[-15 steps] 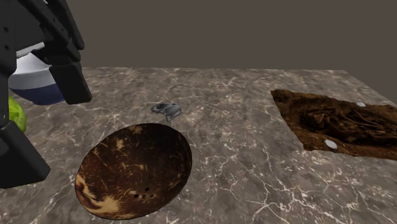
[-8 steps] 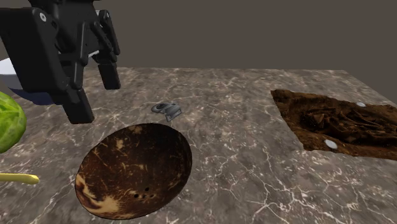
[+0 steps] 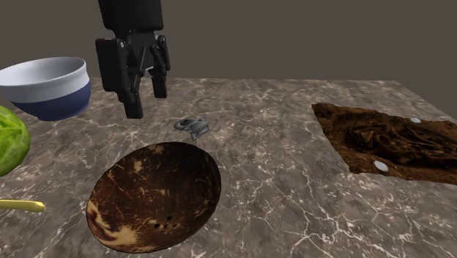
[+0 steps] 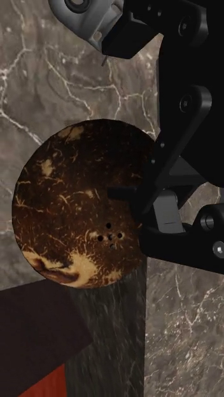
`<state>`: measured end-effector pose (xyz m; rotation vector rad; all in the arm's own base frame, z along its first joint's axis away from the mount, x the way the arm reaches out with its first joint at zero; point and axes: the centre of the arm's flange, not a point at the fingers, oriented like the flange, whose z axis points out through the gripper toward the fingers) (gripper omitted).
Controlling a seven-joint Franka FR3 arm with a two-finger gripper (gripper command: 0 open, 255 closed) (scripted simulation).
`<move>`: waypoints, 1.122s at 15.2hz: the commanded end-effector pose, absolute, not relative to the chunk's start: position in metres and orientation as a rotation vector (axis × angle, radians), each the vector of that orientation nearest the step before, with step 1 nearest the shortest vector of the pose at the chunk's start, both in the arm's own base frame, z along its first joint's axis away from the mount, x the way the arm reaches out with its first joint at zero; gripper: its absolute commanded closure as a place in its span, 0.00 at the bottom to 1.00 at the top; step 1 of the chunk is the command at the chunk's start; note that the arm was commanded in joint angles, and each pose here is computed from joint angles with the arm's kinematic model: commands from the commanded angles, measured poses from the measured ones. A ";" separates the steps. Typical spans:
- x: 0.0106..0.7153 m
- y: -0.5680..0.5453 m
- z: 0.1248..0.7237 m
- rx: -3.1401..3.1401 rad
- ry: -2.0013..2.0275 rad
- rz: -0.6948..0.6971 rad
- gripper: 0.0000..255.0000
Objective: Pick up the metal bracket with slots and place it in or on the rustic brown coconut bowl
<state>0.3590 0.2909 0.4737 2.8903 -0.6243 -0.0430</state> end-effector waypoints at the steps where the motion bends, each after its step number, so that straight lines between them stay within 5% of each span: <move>1: 0.372 0.315 0.461 2.864 -0.695 -0.052 0.00; 17: 0.435 0.408 0.370 2.716 -0.987 -0.095 0.00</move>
